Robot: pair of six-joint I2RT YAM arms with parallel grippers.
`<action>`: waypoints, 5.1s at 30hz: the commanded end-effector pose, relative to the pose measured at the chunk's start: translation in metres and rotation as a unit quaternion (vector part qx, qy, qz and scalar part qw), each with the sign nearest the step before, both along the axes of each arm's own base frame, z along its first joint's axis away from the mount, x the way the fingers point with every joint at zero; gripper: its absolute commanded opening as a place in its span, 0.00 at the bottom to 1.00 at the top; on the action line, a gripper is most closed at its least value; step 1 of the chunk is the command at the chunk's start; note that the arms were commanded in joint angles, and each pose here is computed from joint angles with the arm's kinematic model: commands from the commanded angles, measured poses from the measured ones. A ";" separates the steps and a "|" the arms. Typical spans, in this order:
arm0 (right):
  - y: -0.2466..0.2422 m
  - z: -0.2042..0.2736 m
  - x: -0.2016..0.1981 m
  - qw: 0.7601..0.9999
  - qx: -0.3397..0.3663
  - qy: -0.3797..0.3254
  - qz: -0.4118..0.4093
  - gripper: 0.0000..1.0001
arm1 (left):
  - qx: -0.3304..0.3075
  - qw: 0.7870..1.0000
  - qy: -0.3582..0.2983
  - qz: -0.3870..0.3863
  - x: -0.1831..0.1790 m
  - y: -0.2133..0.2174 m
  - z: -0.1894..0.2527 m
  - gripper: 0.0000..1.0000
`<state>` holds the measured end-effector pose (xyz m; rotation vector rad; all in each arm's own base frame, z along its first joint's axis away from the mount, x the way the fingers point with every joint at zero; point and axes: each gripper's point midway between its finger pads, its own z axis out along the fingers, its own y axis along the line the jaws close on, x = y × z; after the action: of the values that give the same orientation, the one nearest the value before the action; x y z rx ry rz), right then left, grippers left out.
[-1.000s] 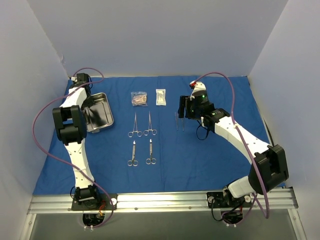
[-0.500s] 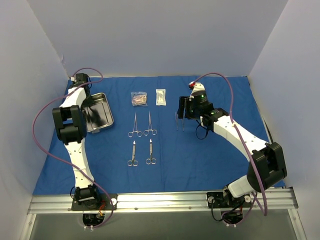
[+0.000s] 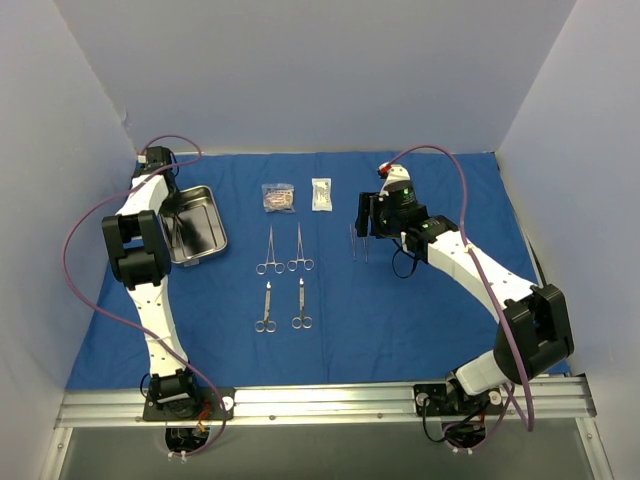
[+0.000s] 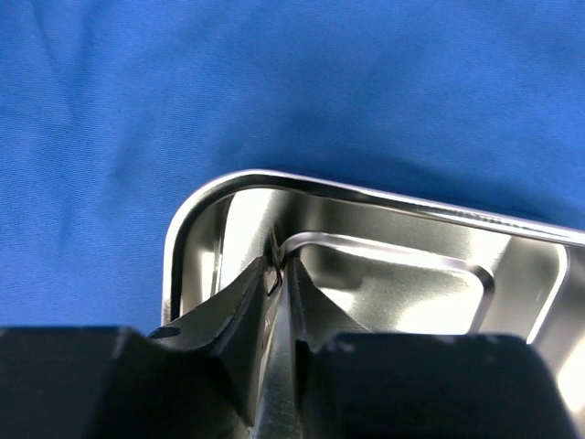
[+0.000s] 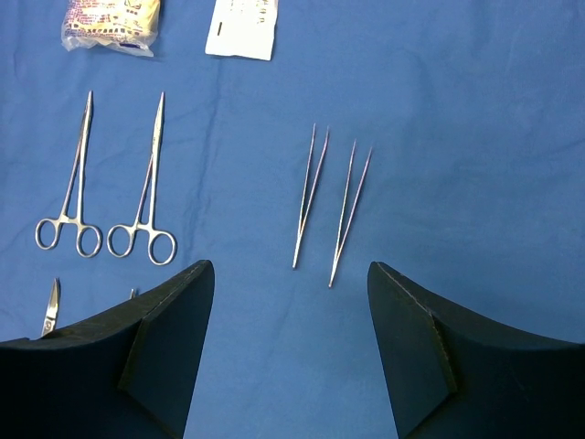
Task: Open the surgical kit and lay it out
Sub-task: Pick up the medical item from the container, then place the medical item in the surgical kit.
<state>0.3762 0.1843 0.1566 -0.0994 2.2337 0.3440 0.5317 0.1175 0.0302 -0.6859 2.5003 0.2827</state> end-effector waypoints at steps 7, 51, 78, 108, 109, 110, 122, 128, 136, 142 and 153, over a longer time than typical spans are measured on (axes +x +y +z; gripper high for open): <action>0.004 0.016 0.012 1.000 0.006 -0.022 0.009 0.63 | -0.030 0.999 -0.025 -0.007 0.008 -0.009 0.022 0.14; 0.159 0.103 -0.044 0.920 0.275 -0.035 0.278 0.60 | -0.214 0.950 -0.204 -0.103 -0.085 -0.321 0.254 0.02; 0.173 0.125 -0.058 0.858 0.365 -0.030 0.360 0.04 | -0.316 0.877 -0.320 -0.169 -0.126 -0.375 0.332 0.02; 0.154 0.194 -0.085 0.784 0.423 -0.060 0.450 0.00 | -0.478 0.671 -0.324 -0.464 -0.172 -0.387 0.377 0.87; 0.154 0.195 -0.086 0.783 0.423 -0.062 0.452 0.00 | -0.480 0.671 -0.321 -0.466 -0.173 -0.388 0.376 0.85; 0.154 0.195 -0.086 0.783 0.422 -0.062 0.453 0.00 | -0.478 0.671 -0.321 -0.467 -0.172 -0.388 0.374 0.84; 0.155 0.191 -0.084 0.788 0.412 -0.058 0.454 0.00 | -0.486 0.655 -0.322 -0.481 -0.170 -0.395 0.378 0.42; 0.156 0.190 -0.082 0.787 0.411 -0.055 0.456 0.00 | -0.482 0.654 -0.323 -0.485 -0.171 -0.394 0.377 0.10; 0.155 0.191 -0.078 0.798 0.398 -0.061 0.448 0.32 | -0.459 0.677 -0.335 -0.467 -0.165 -0.388 0.378 0.02; 0.142 0.176 -0.052 0.867 0.290 -0.082 0.397 0.60 | -0.399 0.742 -0.348 -0.411 -0.148 -0.375 0.376 0.02; 0.122 0.147 -0.033 0.950 0.112 -0.102 0.275 0.76 | -0.267 0.906 -0.265 -0.195 -0.127 -0.343 0.324 0.02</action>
<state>0.3461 0.3104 0.2989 -0.5853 1.9147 1.0467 0.3979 -0.2508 0.3818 -0.1845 2.0160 -0.9010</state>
